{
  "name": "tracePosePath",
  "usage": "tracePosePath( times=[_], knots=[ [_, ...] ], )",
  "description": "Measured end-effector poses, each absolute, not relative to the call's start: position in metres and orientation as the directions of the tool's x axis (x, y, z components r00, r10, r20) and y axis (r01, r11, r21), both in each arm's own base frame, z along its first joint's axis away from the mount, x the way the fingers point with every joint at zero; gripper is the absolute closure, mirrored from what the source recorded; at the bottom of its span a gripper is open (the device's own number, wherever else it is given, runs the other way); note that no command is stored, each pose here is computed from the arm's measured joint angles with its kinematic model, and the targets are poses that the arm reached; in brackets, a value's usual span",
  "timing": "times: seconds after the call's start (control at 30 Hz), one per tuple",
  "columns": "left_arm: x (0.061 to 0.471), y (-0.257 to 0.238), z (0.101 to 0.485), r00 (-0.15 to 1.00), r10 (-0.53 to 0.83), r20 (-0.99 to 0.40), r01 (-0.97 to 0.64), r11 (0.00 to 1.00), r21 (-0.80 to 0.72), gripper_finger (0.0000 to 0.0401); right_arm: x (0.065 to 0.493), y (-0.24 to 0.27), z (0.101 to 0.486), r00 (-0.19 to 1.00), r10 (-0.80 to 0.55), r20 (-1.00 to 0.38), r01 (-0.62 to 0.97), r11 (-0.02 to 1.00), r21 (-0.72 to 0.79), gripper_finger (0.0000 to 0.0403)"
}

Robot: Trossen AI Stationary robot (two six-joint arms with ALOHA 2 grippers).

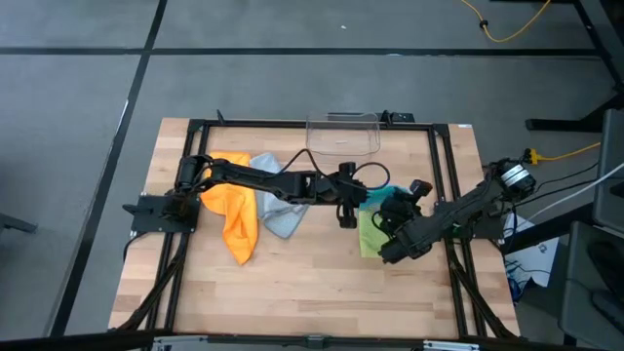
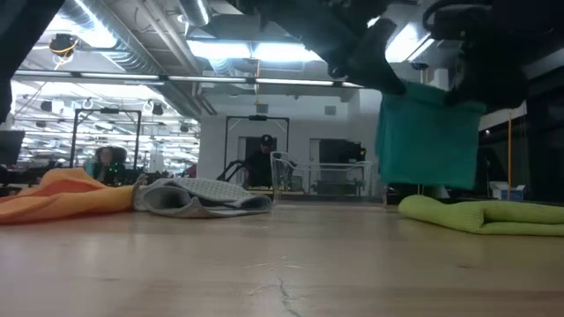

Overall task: Fold microfiber towels
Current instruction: Stack the blue microfiber towel on top of the green microfiber towel

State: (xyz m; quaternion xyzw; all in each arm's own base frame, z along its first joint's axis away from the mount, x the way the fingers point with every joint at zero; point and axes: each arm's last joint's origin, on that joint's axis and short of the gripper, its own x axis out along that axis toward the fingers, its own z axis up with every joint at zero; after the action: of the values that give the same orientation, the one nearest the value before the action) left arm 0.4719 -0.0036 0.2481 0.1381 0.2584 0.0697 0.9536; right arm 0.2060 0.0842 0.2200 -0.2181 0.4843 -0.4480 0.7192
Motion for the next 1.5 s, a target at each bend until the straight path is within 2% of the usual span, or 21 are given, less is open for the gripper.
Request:
tracePosePath(
  times=[0.2, 0.4, 0.77, 1.13, 1.5],
  knots=[
    [0.474, 0.009, 0.251, 0.881, 0.147, -0.451, -0.031, 0.966, 0.255, 0.0401, 0.203, 0.082, 0.228, 0.142, -0.851, -0.506, 0.424, 0.514, -0.745, 0.0397],
    [0.476, 0.011, 0.253, 0.895, 0.147, -0.422, -0.04, 0.966, 0.254, 0.0401, 0.2, 0.08, 0.223, 0.123, -0.855, -0.503, 0.411, 0.505, -0.759, 0.0397],
    [0.485, 0.007, 0.231, 0.887, 0.143, -0.439, -0.029, 0.967, 0.254, 0.0401, 0.198, 0.081, 0.214, 0.08, -0.822, -0.564, 0.416, 0.542, -0.73, 0.0397],
    [0.485, -0.016, 0.221, 0.873, 0.106, -0.476, 0.01, 0.972, 0.235, 0.0401, 0.196, 0.097, 0.208, 0.109, -0.743, -0.66, 0.426, 0.635, -0.645, 0.0397],
    [0.482, -0.051, 0.22, 0.873, 0.042, -0.486, 0.08, 0.971, 0.227, 0.0401, 0.194, 0.125, 0.201, 0.177, -0.603, -0.778, 0.419, 0.761, -0.495, 0.0397]
  ],
)
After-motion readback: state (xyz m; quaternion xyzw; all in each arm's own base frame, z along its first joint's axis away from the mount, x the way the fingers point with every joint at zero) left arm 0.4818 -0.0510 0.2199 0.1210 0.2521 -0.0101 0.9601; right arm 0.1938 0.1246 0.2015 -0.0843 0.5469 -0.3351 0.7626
